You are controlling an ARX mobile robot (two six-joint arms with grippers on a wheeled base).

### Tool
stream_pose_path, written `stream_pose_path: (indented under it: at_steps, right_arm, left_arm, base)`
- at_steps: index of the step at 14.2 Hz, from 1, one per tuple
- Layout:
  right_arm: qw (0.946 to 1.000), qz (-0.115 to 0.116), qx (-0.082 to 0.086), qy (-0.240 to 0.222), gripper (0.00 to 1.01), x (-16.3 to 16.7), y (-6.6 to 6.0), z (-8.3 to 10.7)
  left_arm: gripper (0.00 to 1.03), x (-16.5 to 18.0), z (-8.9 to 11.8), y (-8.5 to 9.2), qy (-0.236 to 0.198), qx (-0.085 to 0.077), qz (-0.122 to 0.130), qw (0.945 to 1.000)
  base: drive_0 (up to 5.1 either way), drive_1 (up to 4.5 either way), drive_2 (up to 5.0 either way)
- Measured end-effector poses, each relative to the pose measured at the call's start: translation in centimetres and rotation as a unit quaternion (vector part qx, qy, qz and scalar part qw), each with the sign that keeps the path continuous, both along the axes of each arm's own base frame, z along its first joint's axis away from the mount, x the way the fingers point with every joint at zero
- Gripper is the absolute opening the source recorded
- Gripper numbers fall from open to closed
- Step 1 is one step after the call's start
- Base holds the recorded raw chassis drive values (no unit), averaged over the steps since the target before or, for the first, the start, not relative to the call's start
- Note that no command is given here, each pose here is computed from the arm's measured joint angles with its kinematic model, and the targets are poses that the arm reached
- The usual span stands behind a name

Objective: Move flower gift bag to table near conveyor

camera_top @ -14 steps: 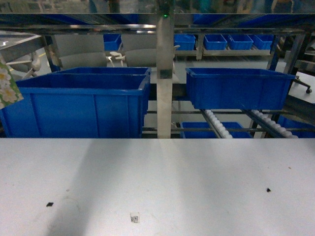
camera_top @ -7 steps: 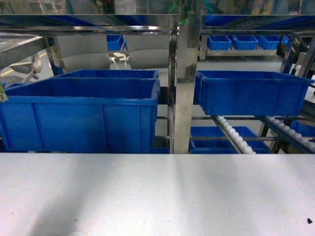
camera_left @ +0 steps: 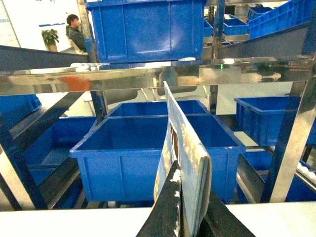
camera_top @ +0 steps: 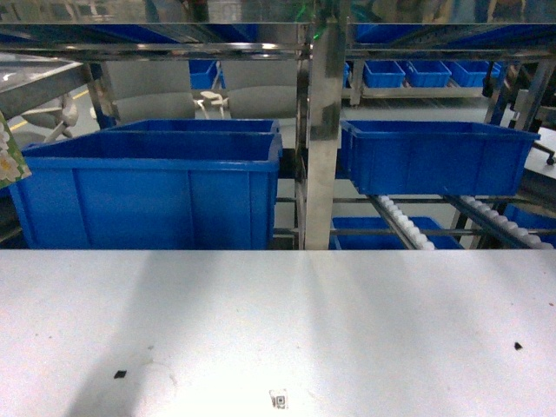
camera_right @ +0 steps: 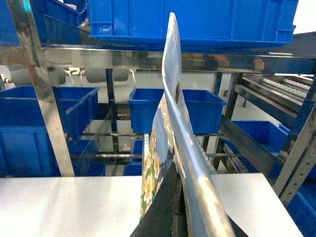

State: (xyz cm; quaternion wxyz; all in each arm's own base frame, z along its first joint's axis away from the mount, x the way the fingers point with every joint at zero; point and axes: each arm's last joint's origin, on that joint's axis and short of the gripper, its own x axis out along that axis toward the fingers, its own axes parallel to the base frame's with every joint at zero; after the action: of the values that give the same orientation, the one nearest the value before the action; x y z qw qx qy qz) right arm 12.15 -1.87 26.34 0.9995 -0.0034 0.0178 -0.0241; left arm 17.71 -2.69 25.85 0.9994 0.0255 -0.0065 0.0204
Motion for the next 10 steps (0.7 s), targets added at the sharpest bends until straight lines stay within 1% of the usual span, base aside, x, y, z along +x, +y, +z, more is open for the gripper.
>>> stream_pose_path:
  at_steps: [2,10]
  right_arm:
    - [1.0,0.0,-0.001,-0.006,0.02,-0.16,0.03,0.13]
    - [1.0,0.0,0.0,-0.002,0.02,-0.08,0.02,0.05]
  left_arm:
    - [0.02,-0.13,0.19,0.02,-0.007,-0.001,0.0,1.0]
    - [0.02,-0.07,0.06,-0.01,-0.002,0.0,-0.001,1.0]
  base:
    - [0.0,-4.11,4.1]
    - [0.0,-4.11,4.1]
